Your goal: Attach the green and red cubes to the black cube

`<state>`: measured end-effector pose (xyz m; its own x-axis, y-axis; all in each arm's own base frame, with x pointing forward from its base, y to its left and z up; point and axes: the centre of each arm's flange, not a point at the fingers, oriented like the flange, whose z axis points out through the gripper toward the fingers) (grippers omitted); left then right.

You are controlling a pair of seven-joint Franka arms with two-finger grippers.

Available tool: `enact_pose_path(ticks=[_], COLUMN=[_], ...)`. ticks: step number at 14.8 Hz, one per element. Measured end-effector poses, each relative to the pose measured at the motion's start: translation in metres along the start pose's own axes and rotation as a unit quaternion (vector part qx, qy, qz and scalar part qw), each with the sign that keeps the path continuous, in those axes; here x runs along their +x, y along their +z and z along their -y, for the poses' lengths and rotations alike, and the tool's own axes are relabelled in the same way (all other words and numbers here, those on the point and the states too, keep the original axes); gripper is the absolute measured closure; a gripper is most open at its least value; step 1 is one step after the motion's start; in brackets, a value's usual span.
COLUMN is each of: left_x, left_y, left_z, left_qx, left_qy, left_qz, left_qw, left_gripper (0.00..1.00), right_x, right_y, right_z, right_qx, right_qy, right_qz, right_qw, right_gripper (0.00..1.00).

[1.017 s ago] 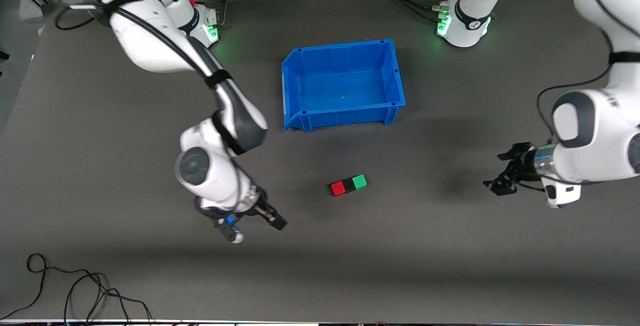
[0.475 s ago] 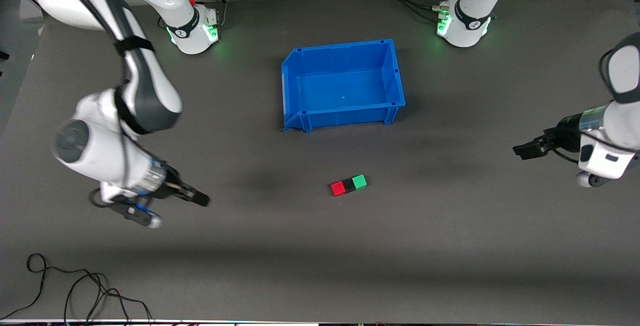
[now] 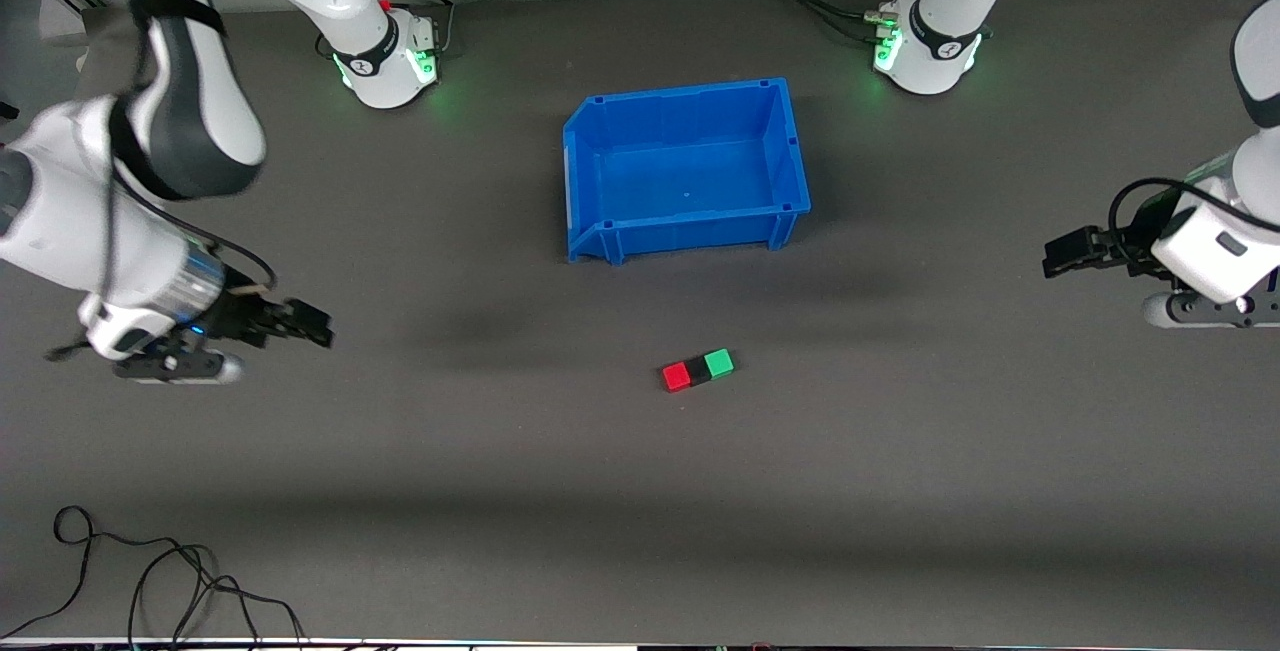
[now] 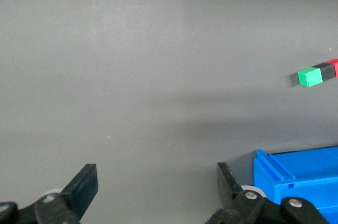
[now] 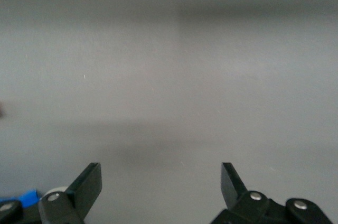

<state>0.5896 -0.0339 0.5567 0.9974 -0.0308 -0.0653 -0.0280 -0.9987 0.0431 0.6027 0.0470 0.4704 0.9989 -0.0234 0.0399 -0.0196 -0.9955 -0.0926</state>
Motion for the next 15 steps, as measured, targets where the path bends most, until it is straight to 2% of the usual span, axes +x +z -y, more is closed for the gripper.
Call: enact_pose_path(ticks=[4, 7, 9, 15], left_x=[-0.005, -0.007, -0.010, -0.013], left_y=[-0.011, -0.016, -0.021, -0.026], left_z=[0.000, 0.000, 0.000, 0.001], left_qx=[0.005, 0.006, 0.007, 0.008], left_qy=[0.004, 0.004, 0.004, 0.004], left_qz=[-0.011, -0.015, -0.020, -0.023], left_qw=[1.000, 1.000, 1.000, 1.000], left_gripper=[0.00, 0.00, 0.00, 0.00], right_x=[-0.019, -0.018, -0.013, -0.010], right_y=[-0.038, -0.039, -0.052, -0.085], right_z=[-0.001, -0.008, -0.007, -0.003], right_qx=[0.000, -0.029, -0.039, -0.042], right_qy=[-0.009, -0.018, -0.023, -0.026], right_qz=[0.006, 0.001, -0.012, -0.016], right_qw=[1.000, 0.999, 0.999, 0.999], right_gripper=[0.00, 0.00, 0.00, 0.00])
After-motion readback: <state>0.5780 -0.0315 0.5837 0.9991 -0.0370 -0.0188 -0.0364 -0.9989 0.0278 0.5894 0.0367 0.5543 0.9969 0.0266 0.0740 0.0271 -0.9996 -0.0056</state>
